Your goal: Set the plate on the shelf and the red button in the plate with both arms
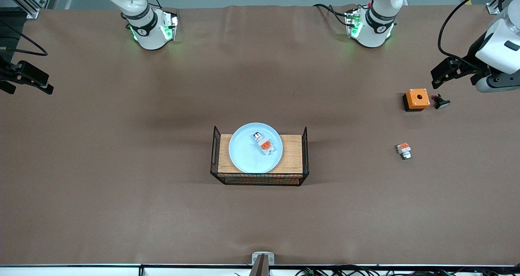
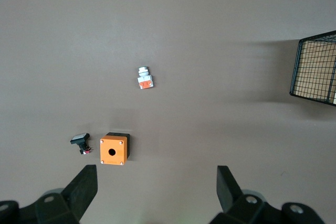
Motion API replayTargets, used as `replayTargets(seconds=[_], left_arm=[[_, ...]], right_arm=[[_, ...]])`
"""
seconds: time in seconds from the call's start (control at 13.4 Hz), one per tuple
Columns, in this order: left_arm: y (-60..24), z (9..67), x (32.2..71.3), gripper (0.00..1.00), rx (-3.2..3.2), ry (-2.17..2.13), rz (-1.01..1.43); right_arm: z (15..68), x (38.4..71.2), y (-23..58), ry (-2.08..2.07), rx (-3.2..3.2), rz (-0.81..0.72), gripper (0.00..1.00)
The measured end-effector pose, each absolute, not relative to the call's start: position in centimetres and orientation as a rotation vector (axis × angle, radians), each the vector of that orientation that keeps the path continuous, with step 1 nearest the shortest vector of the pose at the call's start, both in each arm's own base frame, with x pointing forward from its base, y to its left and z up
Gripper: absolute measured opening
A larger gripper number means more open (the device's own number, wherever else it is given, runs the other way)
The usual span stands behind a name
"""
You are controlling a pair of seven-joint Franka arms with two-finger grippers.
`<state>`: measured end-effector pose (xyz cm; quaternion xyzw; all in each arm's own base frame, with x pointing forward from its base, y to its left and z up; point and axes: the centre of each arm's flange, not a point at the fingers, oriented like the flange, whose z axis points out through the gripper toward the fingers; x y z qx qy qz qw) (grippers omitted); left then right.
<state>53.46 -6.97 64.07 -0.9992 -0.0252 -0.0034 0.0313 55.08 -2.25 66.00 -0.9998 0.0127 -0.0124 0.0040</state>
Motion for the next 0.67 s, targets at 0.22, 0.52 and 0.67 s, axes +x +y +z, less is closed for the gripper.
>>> replayTargets(seconds=[0.22, 0.52, 0.67], left_arm=[[-6.92, 64.05, 53.46, 1.00, -3.088, -0.082, -0.007], [-7.03, 64.04, 53.45, 1.00, -3.107, -0.084, -0.003], [-7.09, 64.04, 53.44, 1.00, -3.119, -0.086, 0.000]], right_arm=[[66.41, 55.06, -2.24, 0.039, -3.133, -0.052, 1.00], [66.42, 55.06, -2.24, 0.040, -3.133, -0.051, 1.00], [66.42, 55.06, -2.24, 0.040, -3.133, -0.051, 1.00]])
